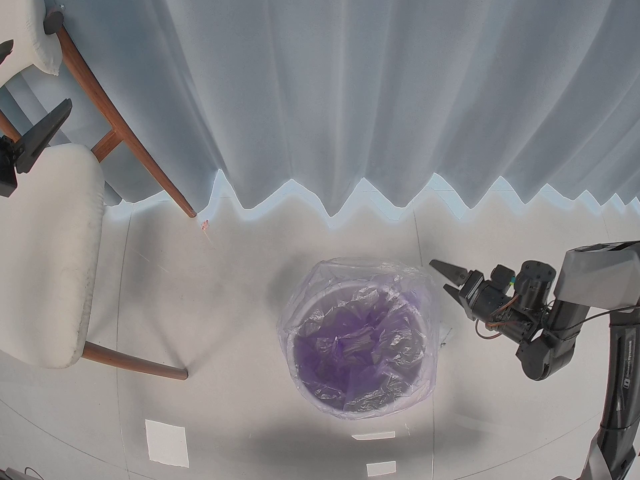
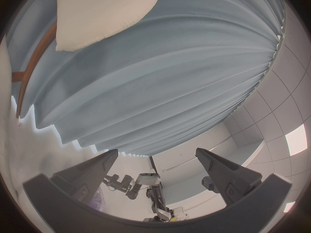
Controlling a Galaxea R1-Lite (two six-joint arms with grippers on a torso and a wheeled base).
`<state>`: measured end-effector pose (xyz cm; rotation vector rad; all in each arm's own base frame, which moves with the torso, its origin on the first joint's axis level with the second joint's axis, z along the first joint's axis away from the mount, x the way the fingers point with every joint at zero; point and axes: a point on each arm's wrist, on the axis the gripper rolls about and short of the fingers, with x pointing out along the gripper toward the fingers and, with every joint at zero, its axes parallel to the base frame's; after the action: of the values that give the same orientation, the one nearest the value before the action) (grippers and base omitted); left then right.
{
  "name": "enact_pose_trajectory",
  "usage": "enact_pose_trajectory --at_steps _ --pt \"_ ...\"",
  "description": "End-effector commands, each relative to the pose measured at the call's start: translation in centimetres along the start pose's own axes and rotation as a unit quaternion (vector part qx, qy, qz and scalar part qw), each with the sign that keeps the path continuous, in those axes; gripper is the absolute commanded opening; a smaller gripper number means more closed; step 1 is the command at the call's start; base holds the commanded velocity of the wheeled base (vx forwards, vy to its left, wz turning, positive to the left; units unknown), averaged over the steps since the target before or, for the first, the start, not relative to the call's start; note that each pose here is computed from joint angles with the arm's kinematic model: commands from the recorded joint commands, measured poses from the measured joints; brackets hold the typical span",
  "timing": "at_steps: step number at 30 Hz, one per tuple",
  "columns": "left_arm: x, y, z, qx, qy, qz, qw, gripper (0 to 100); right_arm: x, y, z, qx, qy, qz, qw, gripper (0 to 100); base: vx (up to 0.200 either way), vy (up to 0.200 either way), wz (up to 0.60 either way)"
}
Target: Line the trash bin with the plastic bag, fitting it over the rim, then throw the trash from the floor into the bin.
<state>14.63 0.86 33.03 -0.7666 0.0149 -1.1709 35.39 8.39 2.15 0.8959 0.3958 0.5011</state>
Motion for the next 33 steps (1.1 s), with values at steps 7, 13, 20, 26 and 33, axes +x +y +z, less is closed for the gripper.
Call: enact_pose_trajectory --at_steps 7,13,20,26,33 --pt "-0.5 0.8 2.6 0.027 -0.036 0.03 0.9985 100 -8.3 16.9 -0.3 0.006 0.105 0.058 0.9928 100 0.0 0.0 0.0" --pt "-0.6 2.7 4.5 0.033 -0.081 0.043 0.9952 100 -9.1 22.7 -2.6 -0.054 0.223 -0.064 0.9712 100 -0.1 0.0 0.0" --pt "-0.5 2.4 4.4 0.034 -0.08 0.041 0.9954 100 -5.6 20.4 -7.3 -0.191 0.245 -0.204 0.9282 100 -0.2 0.0 0.0" --pt "-0.5 1.1 4.0 0.046 -0.08 0.034 0.9952 100 -5.1 20.3 -6.9 -0.273 0.24 -0.196 0.911 100 -0.067 0.0 0.0" --pt "-0.7 0.8 3.5 0.046 -0.079 0.035 0.9952 100 -3.9 18.9 -7.8 -0.32 0.259 -0.212 0.8864 100 0.0 0.0 0.0"
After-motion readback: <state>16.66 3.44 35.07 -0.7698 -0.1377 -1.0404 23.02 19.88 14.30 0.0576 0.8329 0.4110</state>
